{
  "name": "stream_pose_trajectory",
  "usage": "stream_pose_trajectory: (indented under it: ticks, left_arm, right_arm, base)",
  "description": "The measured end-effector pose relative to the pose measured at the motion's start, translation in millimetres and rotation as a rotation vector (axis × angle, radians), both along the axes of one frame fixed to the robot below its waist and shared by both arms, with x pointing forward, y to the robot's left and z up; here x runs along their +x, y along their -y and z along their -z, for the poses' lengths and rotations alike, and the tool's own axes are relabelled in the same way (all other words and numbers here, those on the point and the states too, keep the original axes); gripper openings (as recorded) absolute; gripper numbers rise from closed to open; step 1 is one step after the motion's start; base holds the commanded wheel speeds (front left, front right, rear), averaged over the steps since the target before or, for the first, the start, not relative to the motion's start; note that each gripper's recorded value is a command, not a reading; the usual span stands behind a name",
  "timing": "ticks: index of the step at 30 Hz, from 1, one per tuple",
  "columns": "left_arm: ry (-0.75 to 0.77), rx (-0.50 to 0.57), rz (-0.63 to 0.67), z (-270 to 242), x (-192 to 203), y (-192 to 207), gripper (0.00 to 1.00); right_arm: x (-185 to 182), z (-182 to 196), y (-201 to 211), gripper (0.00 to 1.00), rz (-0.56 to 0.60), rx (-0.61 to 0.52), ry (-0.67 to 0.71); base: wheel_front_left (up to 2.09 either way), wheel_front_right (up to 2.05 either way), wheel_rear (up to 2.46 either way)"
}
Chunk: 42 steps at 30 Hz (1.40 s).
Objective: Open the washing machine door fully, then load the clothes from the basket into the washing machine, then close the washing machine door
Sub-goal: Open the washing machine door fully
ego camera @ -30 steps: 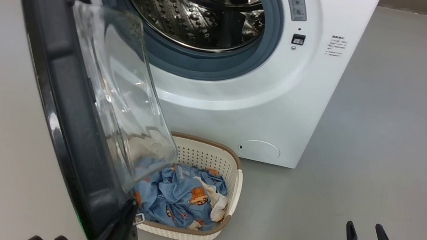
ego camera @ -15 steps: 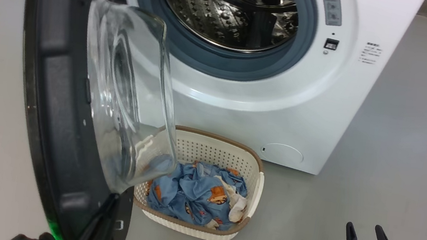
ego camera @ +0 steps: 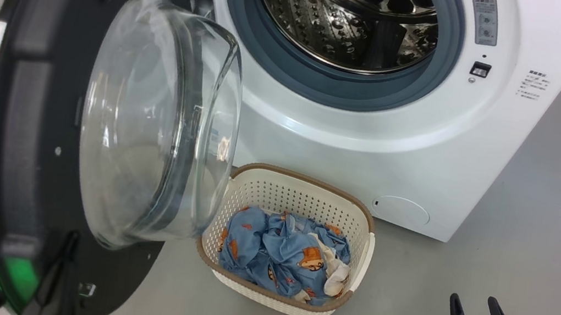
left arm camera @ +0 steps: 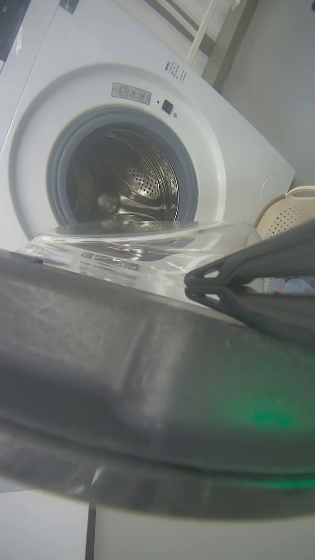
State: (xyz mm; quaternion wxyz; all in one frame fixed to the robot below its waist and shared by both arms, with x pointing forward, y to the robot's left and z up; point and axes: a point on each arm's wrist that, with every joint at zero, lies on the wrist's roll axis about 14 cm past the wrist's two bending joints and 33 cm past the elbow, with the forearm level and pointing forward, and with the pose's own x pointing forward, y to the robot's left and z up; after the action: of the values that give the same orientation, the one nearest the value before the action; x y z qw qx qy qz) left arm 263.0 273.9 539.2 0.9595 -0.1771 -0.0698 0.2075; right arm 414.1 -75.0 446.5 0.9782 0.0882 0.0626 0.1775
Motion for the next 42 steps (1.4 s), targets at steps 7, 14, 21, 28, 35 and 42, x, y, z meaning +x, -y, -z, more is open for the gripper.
stream_pose_trajectory:
  ticks: [7, 14, 21, 28, 35, 42]
  left_arm:
    - [0.004, 0.013, -0.094, 6.1, 3.4, -30.8, 0.0]
    - [-0.01, 0.013, -0.185, 15.8, 4.4, -61.4, 0.0]
    - [-0.007, 0.014, -0.302, 16.4, 3.1, -96.9, 0.0]
    - [-0.015, -0.003, -0.377, 21.3, 3.7, -121.0, 0.0]
    - [-0.026, -0.016, -0.459, 24.5, -3.0, -144.3, 0.0]
    - [-0.032, -0.025, -0.479, 29.6, -4.4, -150.5, 0.0]
  right_arm:
    - [-0.9, 5.4, -6.6, 1.0, -0.022, -0.001, -0.015]
    - [-2.1, 8.0, -0.9, 1.0, -0.013, -0.011, -0.021]
    - [-3.7, 6.4, 5.1, 1.0, 0.001, -0.015, -0.017]
    - [-6.0, 3.9, 10.5, 1.0, 0.015, -0.017, -0.011]
    - [-7.9, 2.8, 13.6, 1.0, 0.024, -0.018, -0.009]
    - [-10.2, 3.8, 13.2, 1.0, 0.023, -0.018, -0.014]
  base:
    - [0.0, 0.0, 0.0]
    - [0.0, 0.0, 0.0]
    - [0.0, 0.0, 0.0]
    - [0.0, 0.0, 0.0]
    - [0.0, 0.0, 0.0]
    - [0.0, 0.0, 0.0]
